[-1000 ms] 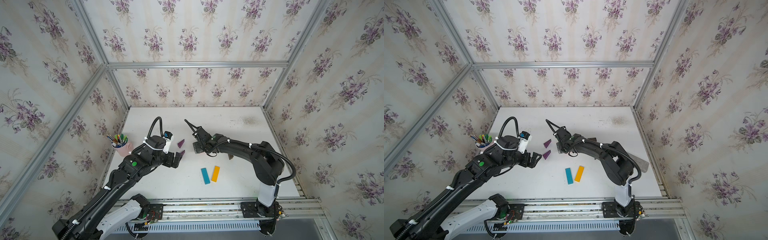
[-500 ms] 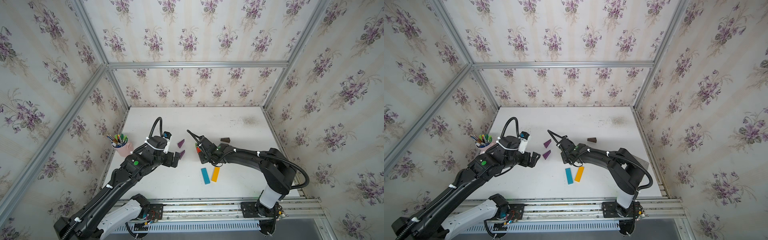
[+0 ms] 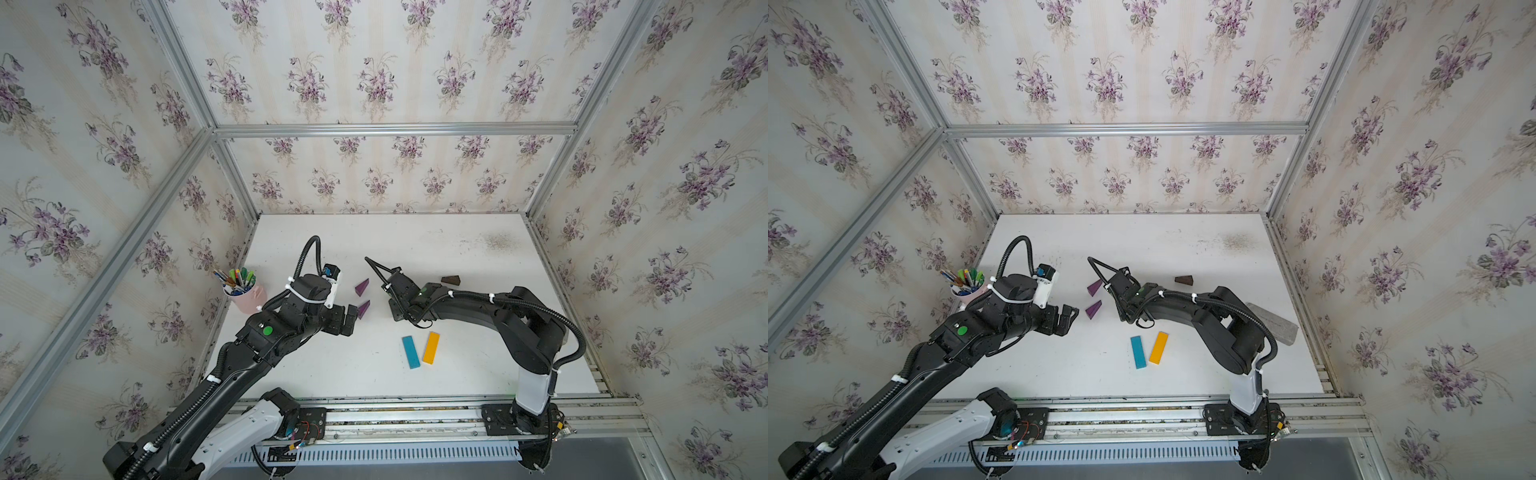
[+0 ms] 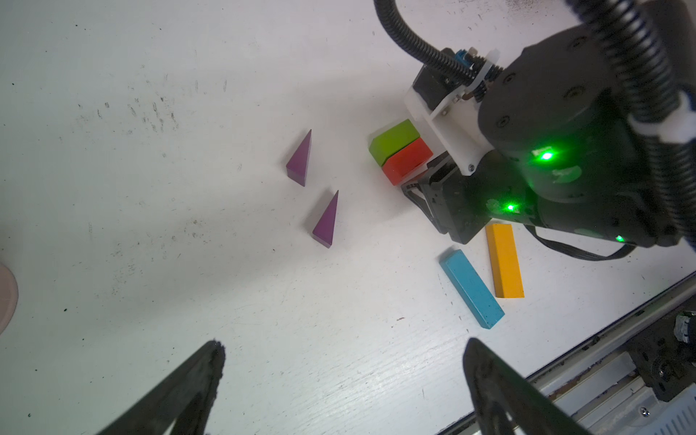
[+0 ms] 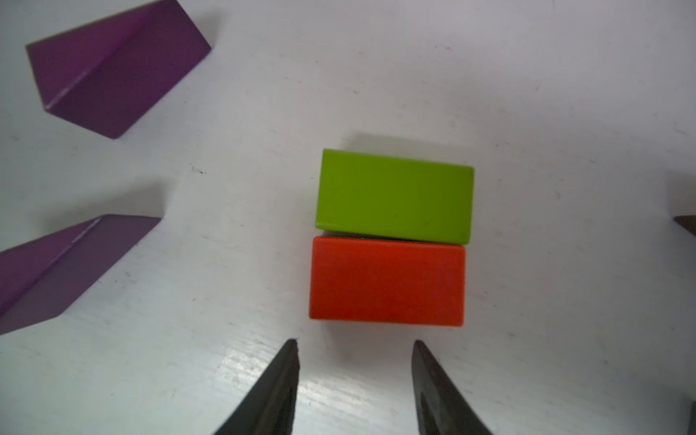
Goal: Assemble a small pinwheel with building blocks
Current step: Assemble the building block at the center of the board.
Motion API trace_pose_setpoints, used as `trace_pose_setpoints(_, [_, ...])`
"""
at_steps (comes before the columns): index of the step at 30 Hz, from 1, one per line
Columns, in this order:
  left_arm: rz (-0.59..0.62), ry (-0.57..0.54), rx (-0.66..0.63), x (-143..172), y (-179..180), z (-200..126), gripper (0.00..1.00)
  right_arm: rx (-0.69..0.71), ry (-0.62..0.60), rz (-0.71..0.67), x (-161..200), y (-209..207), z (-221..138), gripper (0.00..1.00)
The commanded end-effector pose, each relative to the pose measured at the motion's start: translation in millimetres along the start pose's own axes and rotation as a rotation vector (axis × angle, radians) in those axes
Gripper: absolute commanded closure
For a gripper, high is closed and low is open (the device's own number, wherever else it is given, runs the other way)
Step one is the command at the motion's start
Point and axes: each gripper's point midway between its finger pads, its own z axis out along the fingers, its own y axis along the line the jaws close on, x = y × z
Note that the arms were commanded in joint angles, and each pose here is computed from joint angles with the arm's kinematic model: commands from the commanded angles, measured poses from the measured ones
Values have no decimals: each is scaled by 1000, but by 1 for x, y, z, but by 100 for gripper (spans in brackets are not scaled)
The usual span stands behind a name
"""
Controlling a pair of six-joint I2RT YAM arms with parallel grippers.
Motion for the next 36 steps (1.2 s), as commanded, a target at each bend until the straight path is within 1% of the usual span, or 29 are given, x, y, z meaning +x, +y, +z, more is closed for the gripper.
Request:
trace_pose_setpoints(1, [-4,5,-2,1,0,1,1,31,8,16,3,-7,3,50])
trace_pose_setpoints(7, [-3,10,2,2,-1,2,1,-4,5,21,-2,-1,5,52])
trace_pose_setpoints(20, [-3,9,9,2,-1,0,1,27,-2,25,-5,-7,6,53])
trace_pose_setpoints(36, [-3,10,15,2,-3,1,1,17,-12,49,-11,-7,9,53])
